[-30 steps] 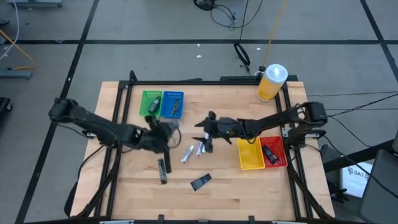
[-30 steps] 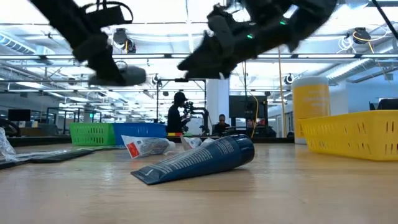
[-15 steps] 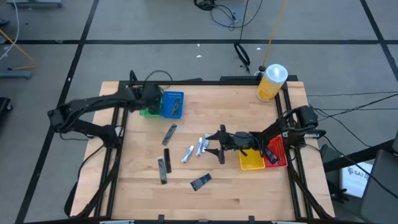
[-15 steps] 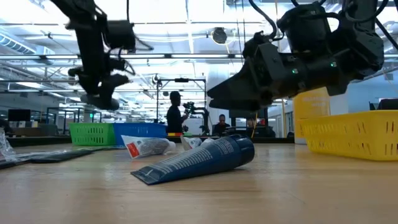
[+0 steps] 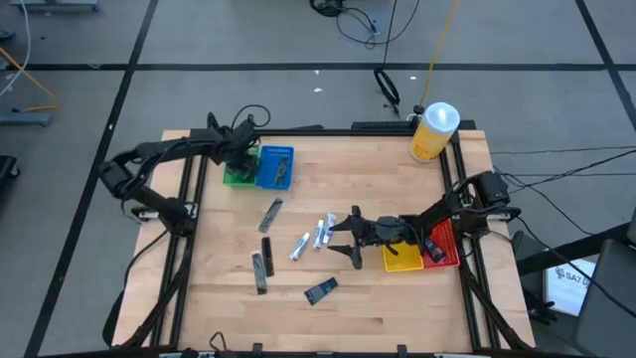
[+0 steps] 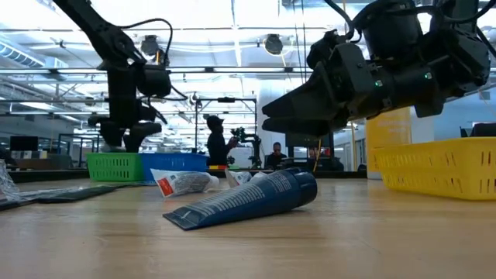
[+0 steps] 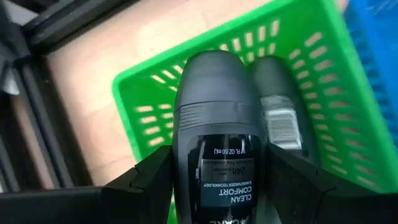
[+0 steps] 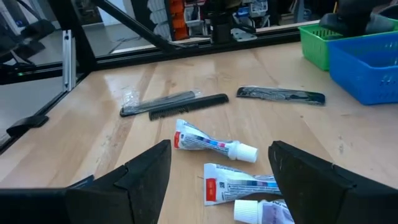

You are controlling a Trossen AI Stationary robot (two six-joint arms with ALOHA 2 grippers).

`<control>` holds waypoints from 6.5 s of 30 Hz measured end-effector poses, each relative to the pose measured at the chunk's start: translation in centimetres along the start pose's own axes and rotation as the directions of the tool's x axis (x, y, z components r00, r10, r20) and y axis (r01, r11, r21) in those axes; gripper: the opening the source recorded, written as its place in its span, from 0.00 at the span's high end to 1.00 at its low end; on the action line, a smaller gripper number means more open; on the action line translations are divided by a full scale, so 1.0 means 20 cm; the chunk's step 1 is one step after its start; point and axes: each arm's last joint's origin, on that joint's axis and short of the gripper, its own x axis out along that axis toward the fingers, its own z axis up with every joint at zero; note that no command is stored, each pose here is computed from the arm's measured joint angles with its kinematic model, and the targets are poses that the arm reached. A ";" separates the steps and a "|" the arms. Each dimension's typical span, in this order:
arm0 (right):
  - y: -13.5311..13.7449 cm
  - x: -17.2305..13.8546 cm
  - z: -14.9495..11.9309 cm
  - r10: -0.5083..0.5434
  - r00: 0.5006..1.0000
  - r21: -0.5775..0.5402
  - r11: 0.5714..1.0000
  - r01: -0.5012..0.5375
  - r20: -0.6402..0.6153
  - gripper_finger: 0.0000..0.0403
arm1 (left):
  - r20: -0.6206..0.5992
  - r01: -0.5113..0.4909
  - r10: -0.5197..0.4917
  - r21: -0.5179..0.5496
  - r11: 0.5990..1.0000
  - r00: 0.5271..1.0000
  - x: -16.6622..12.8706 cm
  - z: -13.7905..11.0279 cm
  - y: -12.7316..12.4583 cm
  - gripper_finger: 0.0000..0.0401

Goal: Pick & Place Travel size toiletries
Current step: Put the black deodorant into the green bin, then put the black comb into the blue bin

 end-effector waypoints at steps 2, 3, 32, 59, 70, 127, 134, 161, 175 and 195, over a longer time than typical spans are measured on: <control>0.00 0.00 0.00 0.000 1.000 0.000 1.000 0.000 0.000 0.35 | -0.021 0.012 -0.012 0.013 1.000 1.000 0.02 0.00 0.00 0.47; 0.00 0.00 0.00 0.000 1.000 0.000 1.000 0.000 0.001 0.35 | -0.032 0.014 -0.013 0.018 1.000 0.999 0.03 0.00 0.00 0.47; -0.05 0.03 0.16 -0.104 0.994 0.054 0.993 0.106 -0.027 0.35 | 0.419 0.217 -0.332 0.299 0.929 0.845 -0.44 -0.10 -0.15 0.24; -0.09 0.13 0.14 -0.156 0.975 -0.111 0.984 0.140 -0.159 0.35 | 0.375 0.401 -0.401 0.081 0.912 0.836 -0.25 -1.02 -0.51 0.24; -0.09 0.13 0.15 -0.153 0.978 -0.107 0.985 0.138 -0.140 0.35 | 0.420 0.327 -0.340 0.104 0.939 0.841 -0.02 -1.05 -0.69 0.30; 0.34 -0.21 0.54 -0.020 0.993 -0.304 0.951 0.053 0.113 0.35 | 0.405 0.381 -0.502 0.344 0.858 0.764 -0.17 -1.06 -0.69 0.36; 0.34 -0.21 0.54 -0.020 0.993 -0.303 0.951 0.053 0.113 0.35 | 0.418 0.365 -0.466 0.302 0.881 0.780 -0.12 -1.08 -0.71 0.32; 0.34 -0.21 0.53 -0.022 0.995 -0.310 0.949 0.052 0.100 0.35 | 0.412 0.340 -0.449 0.313 0.887 0.793 -0.06 -1.09 -0.73 0.86; 0.34 -0.21 0.53 -0.022 0.995 -0.312 0.949 0.052 0.099 0.35 | 0.421 0.345 -0.460 0.322 0.882 0.782 -0.08 -1.08 -0.73 0.99; 0.34 -0.21 0.53 -0.022 0.995 -0.331 0.942 0.054 0.099 0.35 | 0.674 0.422 -0.381 0.113 0.899 0.633 -0.32 -0.53 -0.44 0.99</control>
